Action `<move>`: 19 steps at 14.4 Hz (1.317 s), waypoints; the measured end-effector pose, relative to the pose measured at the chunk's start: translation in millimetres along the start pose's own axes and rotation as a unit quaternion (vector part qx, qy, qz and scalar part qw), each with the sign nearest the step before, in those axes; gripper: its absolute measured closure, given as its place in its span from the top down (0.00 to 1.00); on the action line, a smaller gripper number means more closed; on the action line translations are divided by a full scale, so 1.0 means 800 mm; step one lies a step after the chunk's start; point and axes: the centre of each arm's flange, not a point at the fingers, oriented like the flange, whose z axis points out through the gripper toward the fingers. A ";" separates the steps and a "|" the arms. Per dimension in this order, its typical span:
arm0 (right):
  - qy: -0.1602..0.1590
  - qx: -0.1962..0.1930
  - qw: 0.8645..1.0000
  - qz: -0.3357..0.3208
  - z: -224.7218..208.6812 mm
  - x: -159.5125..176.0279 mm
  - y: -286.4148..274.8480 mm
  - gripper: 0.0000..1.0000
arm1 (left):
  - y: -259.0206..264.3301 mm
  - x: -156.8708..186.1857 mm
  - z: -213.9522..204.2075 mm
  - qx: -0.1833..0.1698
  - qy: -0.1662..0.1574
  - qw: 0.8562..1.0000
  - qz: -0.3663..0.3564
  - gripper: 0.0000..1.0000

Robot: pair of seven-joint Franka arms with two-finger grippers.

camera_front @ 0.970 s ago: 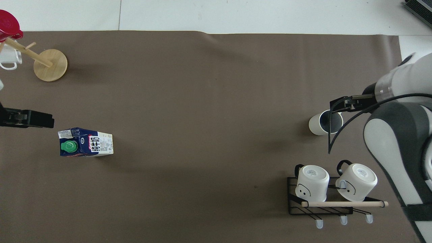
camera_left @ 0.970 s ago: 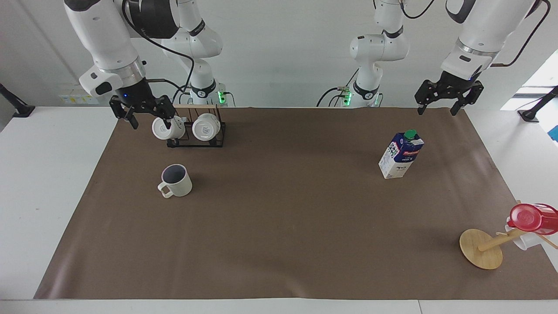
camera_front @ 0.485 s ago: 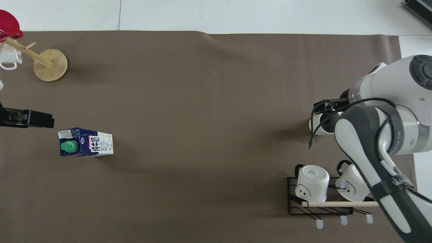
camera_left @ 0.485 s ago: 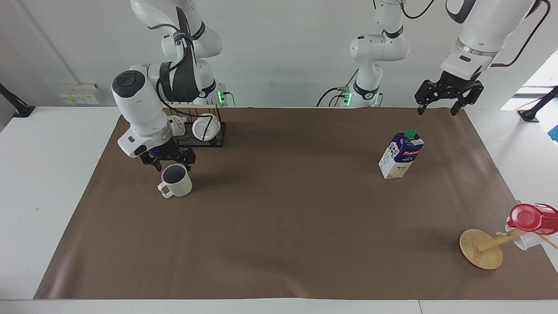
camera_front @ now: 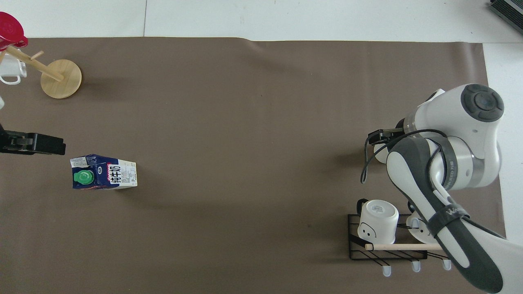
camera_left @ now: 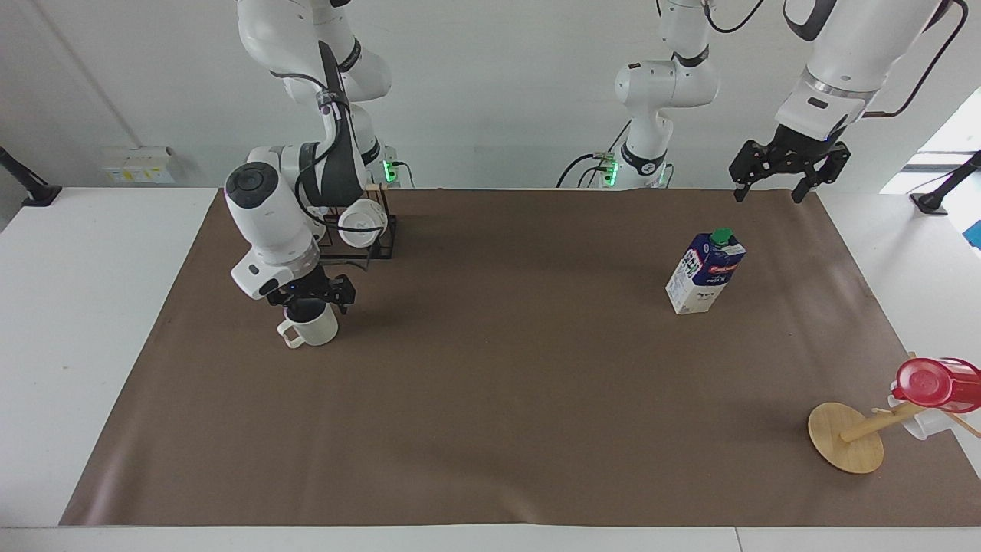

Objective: Place cup and milk on table
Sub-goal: 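Grasp the mug with the right gripper while the left gripper nears the carton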

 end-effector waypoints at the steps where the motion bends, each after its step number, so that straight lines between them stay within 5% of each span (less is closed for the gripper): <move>1: -0.002 0.000 1.000 0.000 0.008 -0.001 0.000 1.00 | 0.000 0.000 0.000 0.000 0.000 1.000 0.000 1.00; 6: 0.003 -0.001 1.000 0.000 0.022 -0.001 0.000 1.00 | 0.000 0.000 0.000 0.000 0.000 1.000 0.000 1.00; 15: 0.006 -0.001 1.000 -0.001 0.023 0.000 0.000 0.05 | 0.001 0.000 0.000 0.000 0.000 1.000 0.000 1.00; 19: 0.007 0.005 1.000 0.003 0.023 0.000 0.000 0.05 | 0.003 -0.001 0.001 0.000 -0.003 1.000 0.002 1.00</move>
